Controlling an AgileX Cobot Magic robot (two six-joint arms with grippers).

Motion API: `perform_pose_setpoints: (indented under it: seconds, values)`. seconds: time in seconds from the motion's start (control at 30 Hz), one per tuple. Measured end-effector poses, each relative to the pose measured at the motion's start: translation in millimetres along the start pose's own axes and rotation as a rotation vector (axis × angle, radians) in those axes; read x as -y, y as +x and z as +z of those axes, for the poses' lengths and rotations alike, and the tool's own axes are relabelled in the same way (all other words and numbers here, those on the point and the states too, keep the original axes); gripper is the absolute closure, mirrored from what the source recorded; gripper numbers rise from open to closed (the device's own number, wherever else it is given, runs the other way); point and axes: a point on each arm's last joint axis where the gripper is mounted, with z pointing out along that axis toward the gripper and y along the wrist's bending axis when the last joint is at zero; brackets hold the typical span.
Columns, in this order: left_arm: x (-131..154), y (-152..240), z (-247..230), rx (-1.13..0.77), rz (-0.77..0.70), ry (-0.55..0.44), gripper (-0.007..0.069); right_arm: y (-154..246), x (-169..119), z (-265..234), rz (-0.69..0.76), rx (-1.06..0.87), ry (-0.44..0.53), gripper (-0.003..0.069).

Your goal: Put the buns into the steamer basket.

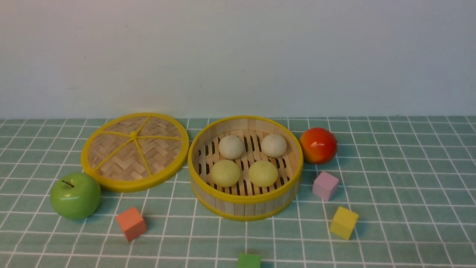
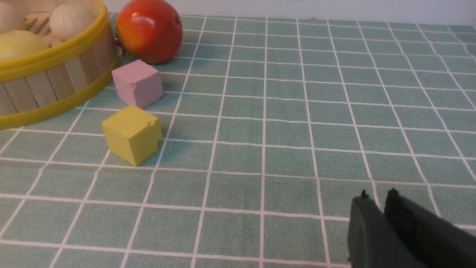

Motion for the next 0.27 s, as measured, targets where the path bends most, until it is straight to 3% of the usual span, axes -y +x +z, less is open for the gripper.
perform_pose_setpoints:
  seconds: [0.27]
  values:
    - [0.0,0.0,0.0,0.000,0.000,0.000,0.0397,0.0,0.0,0.0,0.000,0.000,0.000,0.0573]
